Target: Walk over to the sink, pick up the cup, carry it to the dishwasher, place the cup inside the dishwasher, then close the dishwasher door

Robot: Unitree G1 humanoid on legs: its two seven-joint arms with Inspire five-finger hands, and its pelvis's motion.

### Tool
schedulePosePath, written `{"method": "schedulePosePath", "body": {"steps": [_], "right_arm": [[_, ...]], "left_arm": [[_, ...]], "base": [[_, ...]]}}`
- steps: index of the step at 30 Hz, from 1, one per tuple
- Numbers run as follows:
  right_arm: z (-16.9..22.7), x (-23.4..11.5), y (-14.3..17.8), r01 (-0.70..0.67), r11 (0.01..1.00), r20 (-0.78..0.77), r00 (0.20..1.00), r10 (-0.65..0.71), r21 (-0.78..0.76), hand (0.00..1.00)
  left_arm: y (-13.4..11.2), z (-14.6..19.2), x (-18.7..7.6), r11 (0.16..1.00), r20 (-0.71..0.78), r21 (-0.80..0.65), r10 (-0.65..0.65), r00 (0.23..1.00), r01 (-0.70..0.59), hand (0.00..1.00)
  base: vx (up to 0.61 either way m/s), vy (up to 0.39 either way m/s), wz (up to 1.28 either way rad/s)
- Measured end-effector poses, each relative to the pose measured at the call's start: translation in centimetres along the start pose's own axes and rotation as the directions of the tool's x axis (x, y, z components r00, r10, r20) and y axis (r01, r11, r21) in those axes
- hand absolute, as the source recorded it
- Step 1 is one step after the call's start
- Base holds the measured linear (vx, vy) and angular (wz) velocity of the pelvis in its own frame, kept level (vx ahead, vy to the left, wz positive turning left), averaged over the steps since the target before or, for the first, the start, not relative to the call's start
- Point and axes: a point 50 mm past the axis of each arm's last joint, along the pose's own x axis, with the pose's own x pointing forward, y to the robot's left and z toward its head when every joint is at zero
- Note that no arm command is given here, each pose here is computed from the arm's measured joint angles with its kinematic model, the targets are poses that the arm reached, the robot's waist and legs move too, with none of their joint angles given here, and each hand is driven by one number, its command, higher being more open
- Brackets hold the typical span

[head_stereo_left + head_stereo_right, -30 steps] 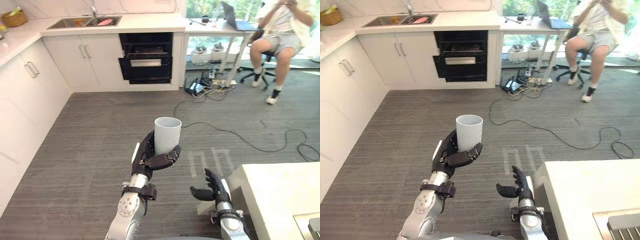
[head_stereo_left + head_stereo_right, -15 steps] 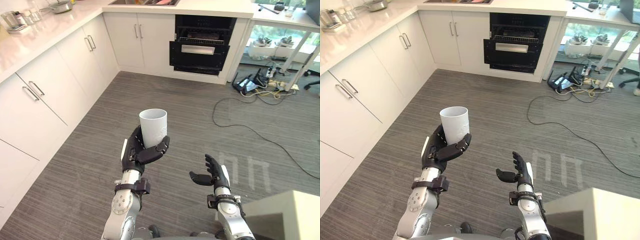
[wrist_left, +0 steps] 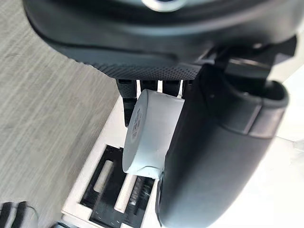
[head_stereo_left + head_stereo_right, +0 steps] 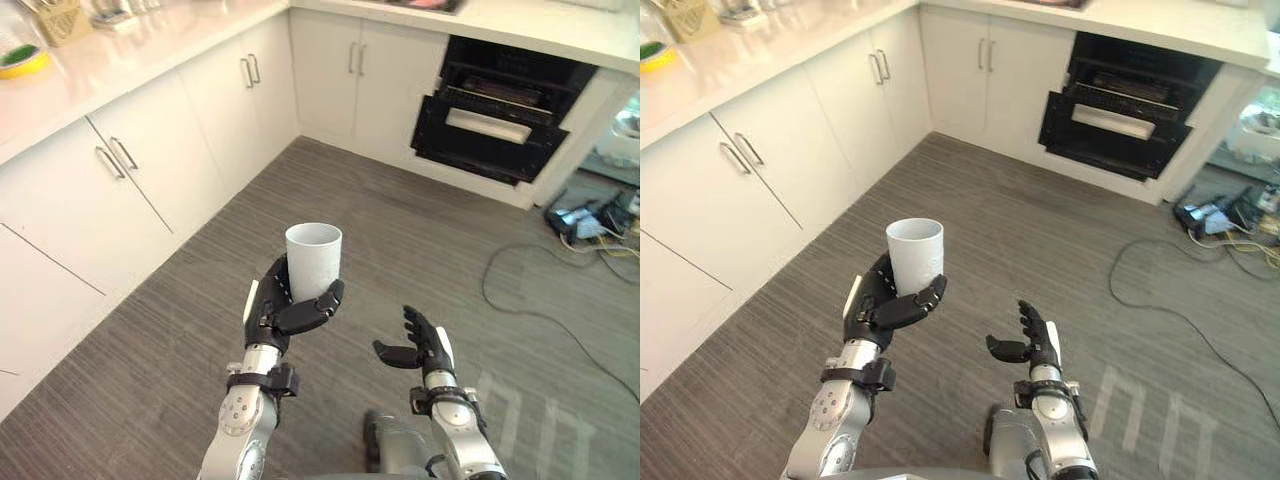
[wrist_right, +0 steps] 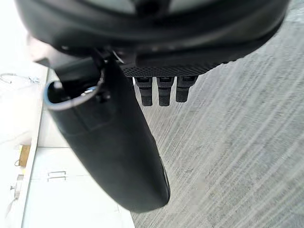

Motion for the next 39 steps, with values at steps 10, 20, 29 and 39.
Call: {"method": "schedulePosePath", "body": {"steps": [10, 20, 29, 39], "right_arm": [[1.2, -1.0, -0.3, 0.029, 0.999, 0.081, 0.996, -0.031, 0.033, 0.9], [-0.4, -0.8, 1.5, -0.025, 0.999, -0.009, 1.0, 0.025, 0.027, 0.9], [0.3, -0.4, 2.8, -0.085, 0.996, 0.014, 0.996, 0.085, -0.004, 0.9], [0.2, -1.7, 1.1, -0.034, 0.999, 0.036, 0.999, 0.034, -0.008, 0.9]], "left_arm": [[-0.3, -0.1, -0.4, 0.999, -0.003, -0.036, -0.005, 1.0, 0.005, 0.3], [1.7, 1.1, -0.5, 0.999, 0.026, 0.037, 0.027, 0.999, -0.028, 0.3], [1.1, 1.2, -0.3, 0.999, 0.033, 0.042, 0.005, 0.999, -0.007, 0.3], [-0.1, -0.7, -0.5, 1.0, -0.034, -0.026, 0.011, 0.999, -0.012, 0.3]], "base": [[0.34, -0.026, -0.01], [0.42, 0.284, -0.21], [0.48, 0.003, 0.16], [0.5, -0.1, 0.01]]}}
